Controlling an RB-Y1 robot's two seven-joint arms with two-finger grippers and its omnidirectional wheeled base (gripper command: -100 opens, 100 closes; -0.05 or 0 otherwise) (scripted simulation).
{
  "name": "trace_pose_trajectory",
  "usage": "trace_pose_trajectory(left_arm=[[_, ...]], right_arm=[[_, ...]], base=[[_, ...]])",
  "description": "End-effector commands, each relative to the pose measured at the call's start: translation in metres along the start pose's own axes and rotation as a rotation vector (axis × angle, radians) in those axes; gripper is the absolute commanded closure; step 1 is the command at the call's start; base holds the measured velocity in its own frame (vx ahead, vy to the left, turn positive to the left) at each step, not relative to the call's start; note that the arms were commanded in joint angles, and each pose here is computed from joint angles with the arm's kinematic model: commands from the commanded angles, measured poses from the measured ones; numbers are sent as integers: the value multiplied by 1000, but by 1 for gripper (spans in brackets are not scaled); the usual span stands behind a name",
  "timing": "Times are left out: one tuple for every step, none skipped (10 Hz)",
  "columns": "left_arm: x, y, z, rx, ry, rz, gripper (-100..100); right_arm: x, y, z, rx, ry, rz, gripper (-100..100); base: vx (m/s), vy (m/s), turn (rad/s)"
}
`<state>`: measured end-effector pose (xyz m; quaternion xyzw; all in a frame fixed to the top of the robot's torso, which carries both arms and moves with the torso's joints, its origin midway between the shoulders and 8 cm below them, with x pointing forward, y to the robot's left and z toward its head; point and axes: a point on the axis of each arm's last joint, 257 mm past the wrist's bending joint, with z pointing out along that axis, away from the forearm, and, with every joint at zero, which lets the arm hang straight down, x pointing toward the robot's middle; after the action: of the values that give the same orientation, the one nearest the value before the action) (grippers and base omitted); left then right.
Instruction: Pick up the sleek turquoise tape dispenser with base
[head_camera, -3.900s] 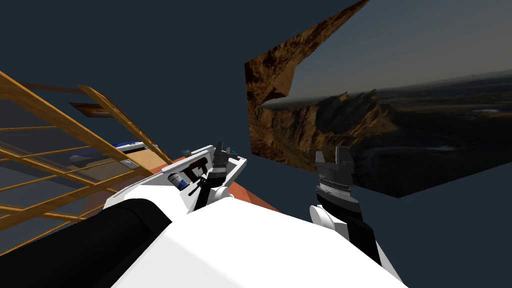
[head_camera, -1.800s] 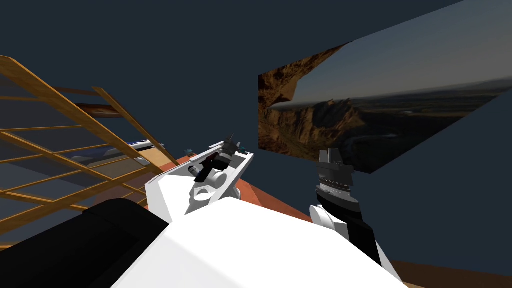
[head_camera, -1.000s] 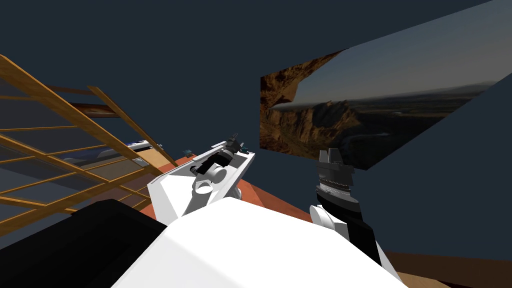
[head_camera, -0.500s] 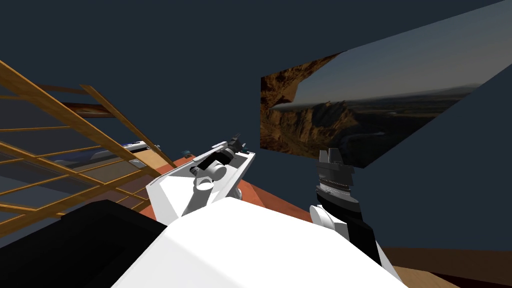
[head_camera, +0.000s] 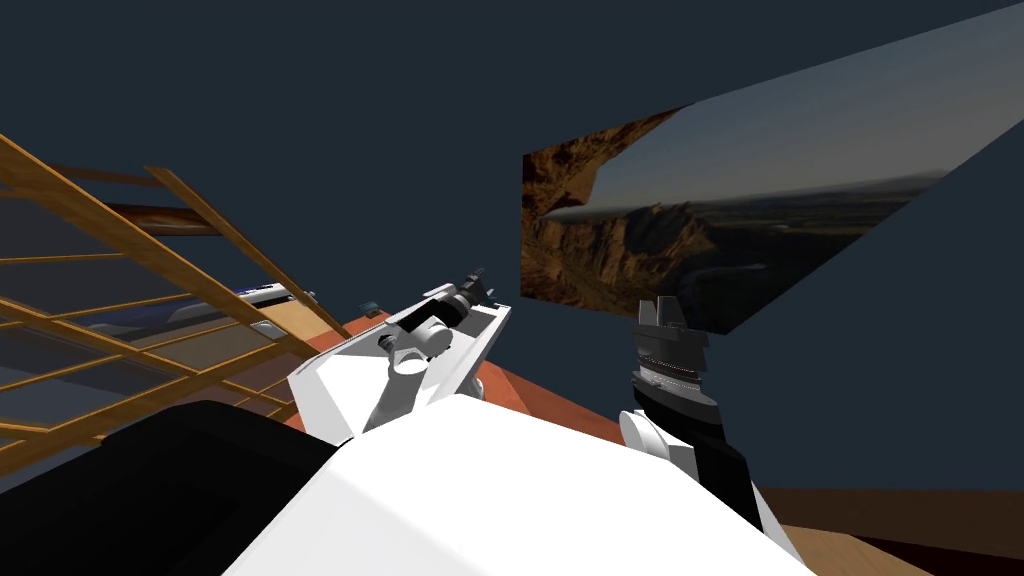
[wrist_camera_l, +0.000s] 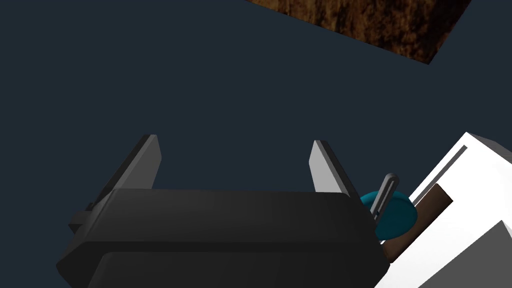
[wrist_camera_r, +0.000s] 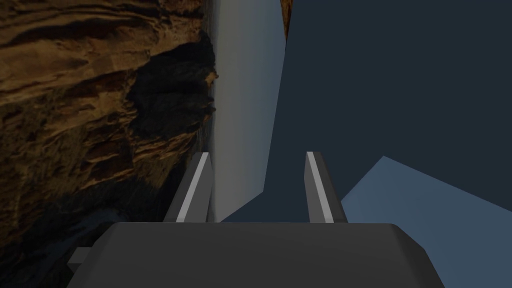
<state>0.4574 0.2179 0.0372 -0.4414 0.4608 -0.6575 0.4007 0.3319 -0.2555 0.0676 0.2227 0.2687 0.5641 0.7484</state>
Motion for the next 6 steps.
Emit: trace_pose_trajectory(left_arm=[[0,8,1,-42,1,-10,-100],[-1,11,1,-55,-2,-10,-100],[2,11,5,-76,11,-24,-100],[1,17,4,-101,6,-24,-100],[1,20,4,-113,3,-24,-100],[3,19,7,-132,14,-36,-100]], right_arm=[[0,0,0,0,0,0,0],[0,0,0,0,0,0,0],[0,0,0,0,0,0,0],[0,0,0,0,0,0,0],[0,0,0,0,0,0,0],[0,0,0,0,0,0,0]], base=[[1,34,-38],[2,16,2],[8,29,-54],[11,33,-42],[4,16,3],[14,25,-60]])
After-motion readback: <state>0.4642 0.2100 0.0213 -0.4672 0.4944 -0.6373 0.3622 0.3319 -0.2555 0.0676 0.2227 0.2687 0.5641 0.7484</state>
